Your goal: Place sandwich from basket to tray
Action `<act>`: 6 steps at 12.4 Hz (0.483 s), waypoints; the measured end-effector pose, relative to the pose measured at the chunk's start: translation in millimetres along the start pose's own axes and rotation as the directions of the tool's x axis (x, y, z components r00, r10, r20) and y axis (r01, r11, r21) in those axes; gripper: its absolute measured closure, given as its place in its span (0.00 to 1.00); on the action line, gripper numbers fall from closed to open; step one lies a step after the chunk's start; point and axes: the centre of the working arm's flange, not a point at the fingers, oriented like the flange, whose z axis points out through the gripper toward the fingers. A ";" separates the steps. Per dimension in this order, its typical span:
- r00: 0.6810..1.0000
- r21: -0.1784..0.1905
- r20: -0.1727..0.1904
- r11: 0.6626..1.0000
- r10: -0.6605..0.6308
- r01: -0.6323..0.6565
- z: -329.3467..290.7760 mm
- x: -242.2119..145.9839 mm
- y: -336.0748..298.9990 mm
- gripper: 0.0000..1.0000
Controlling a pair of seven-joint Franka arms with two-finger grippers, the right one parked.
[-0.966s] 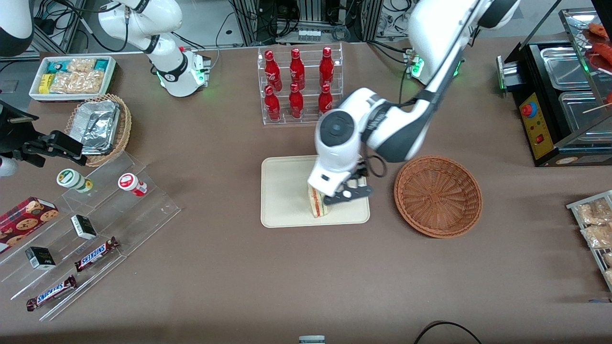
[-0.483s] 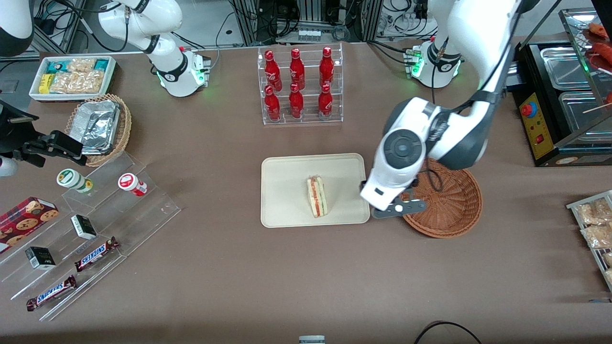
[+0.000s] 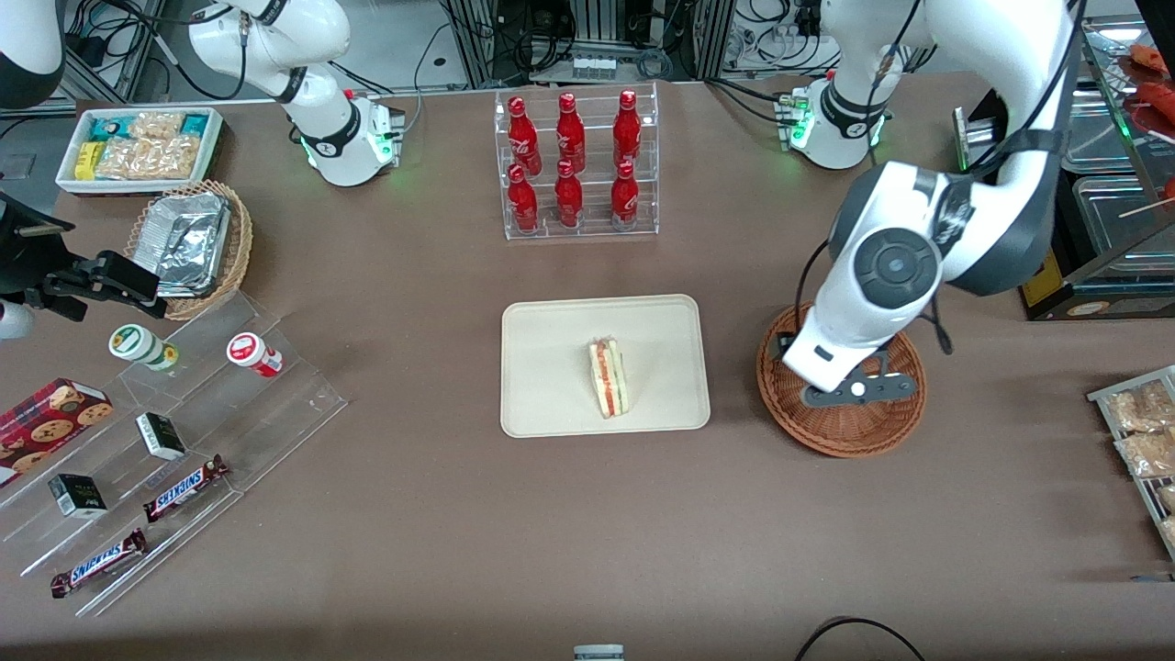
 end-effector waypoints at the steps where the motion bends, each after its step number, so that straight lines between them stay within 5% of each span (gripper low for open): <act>1: 1.000 0.000 0.003 1.000 0.014 -0.014 -5.7 -4.4 -16.9 0.00; 6: 0.990 -0.055 0.080 0.992 0.119 -0.115 -63.2 -40.2 -108.1 0.00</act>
